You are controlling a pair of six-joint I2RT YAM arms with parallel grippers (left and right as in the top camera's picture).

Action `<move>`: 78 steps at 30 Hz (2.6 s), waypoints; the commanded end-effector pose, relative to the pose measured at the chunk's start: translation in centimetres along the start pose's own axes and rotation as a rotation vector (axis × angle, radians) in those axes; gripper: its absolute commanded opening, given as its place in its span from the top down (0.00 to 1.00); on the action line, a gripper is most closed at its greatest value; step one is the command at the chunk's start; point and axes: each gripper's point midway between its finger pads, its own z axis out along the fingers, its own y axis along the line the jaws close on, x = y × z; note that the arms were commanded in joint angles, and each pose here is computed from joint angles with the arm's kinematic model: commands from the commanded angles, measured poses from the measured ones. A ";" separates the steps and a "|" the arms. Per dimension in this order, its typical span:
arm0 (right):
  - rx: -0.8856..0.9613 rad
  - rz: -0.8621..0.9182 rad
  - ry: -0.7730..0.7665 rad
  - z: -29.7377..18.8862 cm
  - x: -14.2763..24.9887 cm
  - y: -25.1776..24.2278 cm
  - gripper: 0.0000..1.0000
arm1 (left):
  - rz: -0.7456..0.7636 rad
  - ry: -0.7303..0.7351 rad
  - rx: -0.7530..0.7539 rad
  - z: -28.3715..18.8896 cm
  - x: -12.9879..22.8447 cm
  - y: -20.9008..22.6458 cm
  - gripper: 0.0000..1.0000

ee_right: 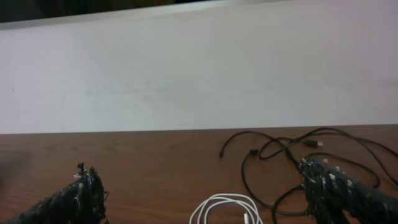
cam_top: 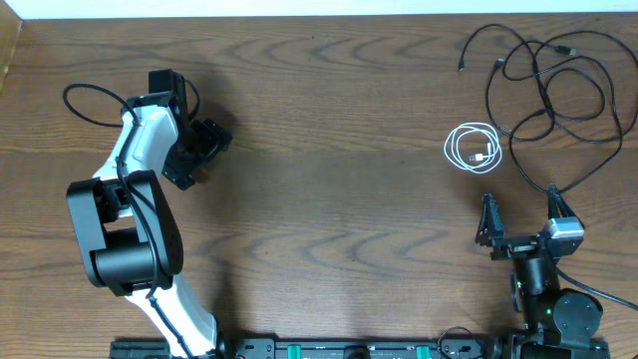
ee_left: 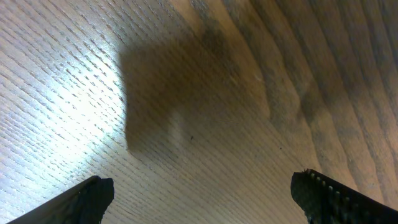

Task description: Untangle cables

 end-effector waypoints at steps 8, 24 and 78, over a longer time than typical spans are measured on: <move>0.028 0.020 0.091 -0.1 3.2 -0.8 0.01 | 0.007 0.007 -0.022 0.5 0.2 0.4 0.02; 0.035 0.040 0.163 -0.3 5.0 -0.9 0.01 | 0.007 0.007 -0.022 0.5 0.2 0.4 0.02; 0.176 -0.083 0.183 -0.5 5.4 -2.8 0.01 | 0.007 0.007 -0.022 0.5 0.2 0.4 0.02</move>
